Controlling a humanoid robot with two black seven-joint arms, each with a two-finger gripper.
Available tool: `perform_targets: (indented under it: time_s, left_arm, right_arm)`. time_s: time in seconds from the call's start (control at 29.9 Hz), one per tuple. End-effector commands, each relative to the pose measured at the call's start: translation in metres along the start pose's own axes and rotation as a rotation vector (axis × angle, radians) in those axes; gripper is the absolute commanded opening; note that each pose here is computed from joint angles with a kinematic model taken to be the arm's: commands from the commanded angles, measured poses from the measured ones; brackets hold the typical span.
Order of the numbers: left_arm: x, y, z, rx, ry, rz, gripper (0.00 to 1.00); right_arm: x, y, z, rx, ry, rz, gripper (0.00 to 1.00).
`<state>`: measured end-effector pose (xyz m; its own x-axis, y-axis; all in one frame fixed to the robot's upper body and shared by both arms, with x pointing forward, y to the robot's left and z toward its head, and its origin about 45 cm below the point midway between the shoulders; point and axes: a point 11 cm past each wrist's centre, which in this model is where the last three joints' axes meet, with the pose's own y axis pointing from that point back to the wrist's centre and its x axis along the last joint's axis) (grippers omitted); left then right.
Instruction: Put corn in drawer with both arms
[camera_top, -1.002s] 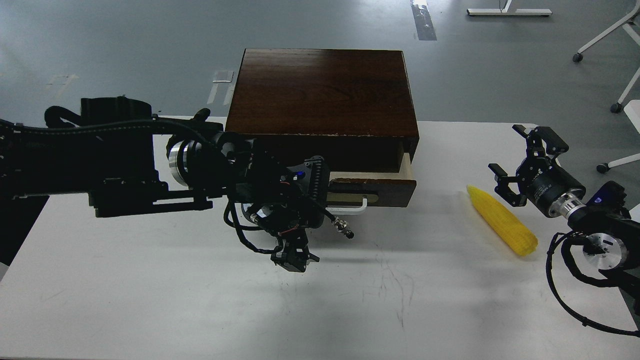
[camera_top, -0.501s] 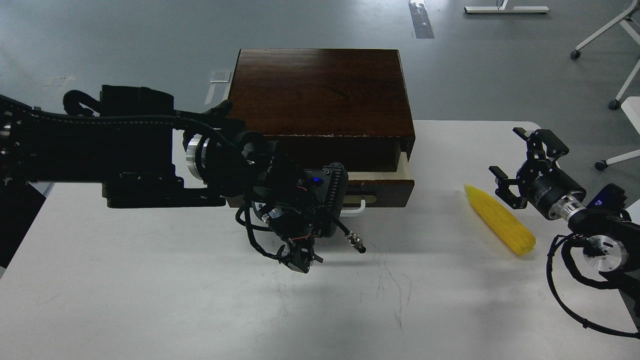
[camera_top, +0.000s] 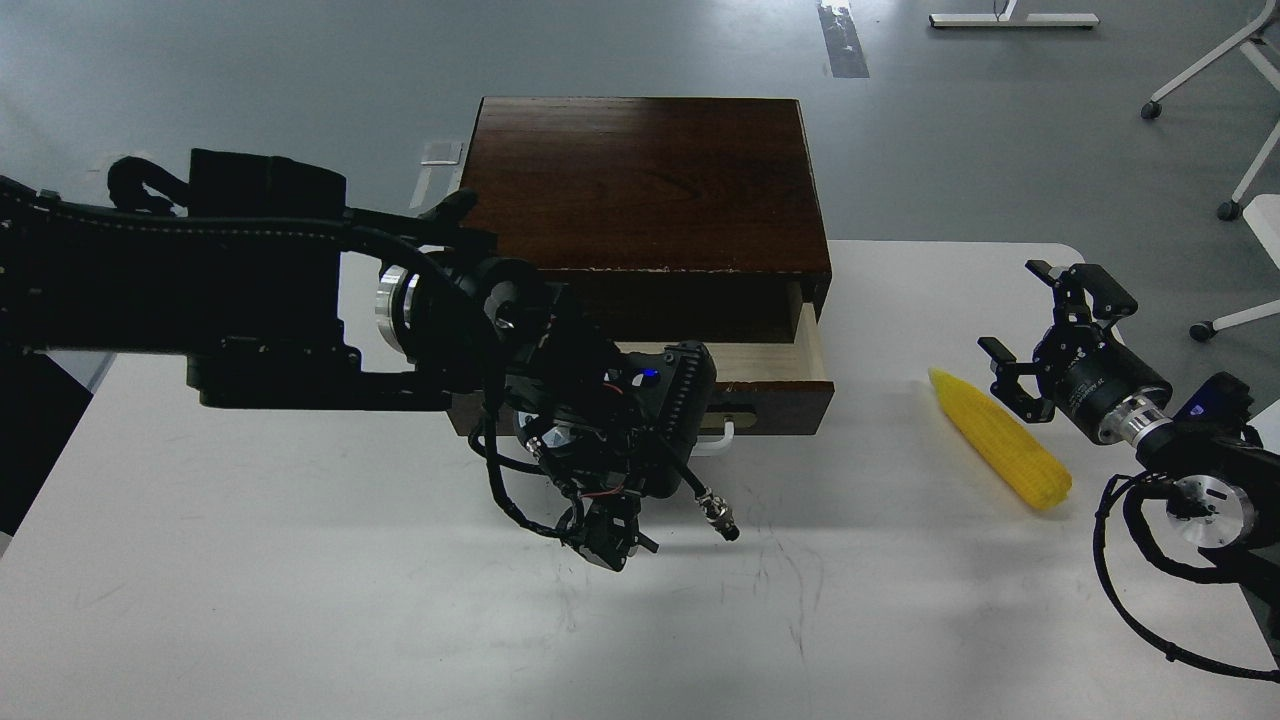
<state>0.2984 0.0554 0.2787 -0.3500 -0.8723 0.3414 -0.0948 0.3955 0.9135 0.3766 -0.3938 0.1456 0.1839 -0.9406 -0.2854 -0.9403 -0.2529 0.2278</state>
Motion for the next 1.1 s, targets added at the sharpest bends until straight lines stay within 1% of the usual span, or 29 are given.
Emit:
perform_targets:
  time_s: [0.0, 0.13, 0.23, 0.33, 0.37, 0.43, 0.5, 0.53, 0.6, 0.63, 0.67, 0.7, 0.77, 0.8, 0.84, 0.87, 0.9, 0.97, 1.0, 1.04, 1.07]
  left_arm:
    - [0.011, 0.006, -0.004, 0.017, -0.007, 0.033, 0.98]
    - [0.021, 0.017, -0.008, 0.025, 0.019, 0.084, 0.98]
    - [0.025, 0.033, -0.012, 0.04, 0.063, 0.143, 0.98]
    - [0.028, 0.061, -0.019, 0.048, 0.176, 0.247, 0.98]
    - [0.028, 0.075, -0.023, 0.042, 0.257, 0.315, 0.98]
    - [0.031, 0.09, -0.026, 0.02, 0.35, 0.399, 0.98]
    - [0.03, 0.115, -0.032, -0.048, 0.557, 0.562, 0.98]
    - [0.028, 0.12, -0.033, -0.066, 0.613, 0.604, 0.98]
    - [0.018, 0.145, -0.042, -0.121, 0.808, 0.767, 0.98]
    - [0.017, 0.145, -0.042, -0.122, 0.809, 0.767, 0.98]
    - [0.007, 0.152, -0.044, -0.163, 0.917, 0.845, 0.98]
    - [0.002, 0.155, -0.044, -0.186, 0.972, 0.884, 0.98]
    - [-0.02, 0.165, -0.044, -0.27, 1.178, 1.034, 0.98]
    - [-0.034, 0.168, -0.045, -0.284, 1.277, 1.118, 0.98]
    - [-0.034, 0.168, -0.045, -0.284, 1.278, 1.119, 0.98]
    - [-0.051, 0.168, -0.047, -0.275, 1.374, 1.209, 0.98]
    - [-0.061, 0.167, -0.047, -0.266, 1.424, 1.248, 0.98]
    - [-0.108, 0.16, -0.045, -0.198, 1.631, 1.383, 0.98]
    - [-0.119, 0.156, -0.044, -0.186, 1.687, 1.413, 0.98]
    - [-0.138, 0.153, -0.043, -0.173, 1.781, 1.481, 0.98]
    - [-0.147, 0.153, -0.043, -0.171, 1.824, 1.52, 0.98]
  right_arm:
    - [0.0, 0.0, 0.0, 0.0, 0.0, 0.0, 1.0]
    - [0.0, 0.0, 0.0, 0.0, 0.0, 0.0, 1.0]
    - [0.001, 0.0, -0.001, 0.002, 0.0, 0.002, 1.0]
    - [0.001, 0.0, -0.002, 0.003, 0.001, 0.001, 1.0]
    - [0.001, 0.0, -0.002, 0.004, 0.0, 0.001, 1.0]
    - [0.001, -0.001, -0.003, 0.009, 0.0, 0.001, 1.0]
    - [0.001, -0.001, -0.005, 0.011, 0.001, -0.001, 1.0]
    - [0.001, -0.001, -0.006, 0.012, 0.001, -0.003, 1.0]
    - [0.003, 0.001, -0.009, 0.015, 0.003, 0.0, 1.0]
    - [0.003, 0.001, -0.009, 0.015, 0.003, 0.0, 1.0]
    - [0.003, 0.001, -0.01, 0.017, 0.003, 0.0, 1.0]
    - [0.004, 0.002, -0.011, 0.017, 0.005, 0.001, 1.0]
    - [0.005, 0.003, -0.012, 0.016, 0.006, 0.0, 1.0]
    - [0.005, 0.003, -0.013, 0.016, 0.006, -0.007, 1.0]
    - [0.005, 0.003, -0.013, 0.016, 0.006, -0.007, 1.0]
    - [0.004, 0.004, -0.011, 0.01, 0.003, -0.019, 1.0]
    - [0.004, 0.004, -0.011, 0.008, 0.003, -0.026, 1.0]
    - [0.007, 0.009, -0.018, 0.003, 0.023, -0.057, 1.0]
    - [0.007, 0.01, -0.02, 0.001, 0.037, -0.069, 1.0]
    - [0.007, 0.011, -0.024, -0.013, 0.079, -0.094, 1.0]
    - [0.006, 0.012, -0.025, -0.02, 0.102, -0.109, 1.0]
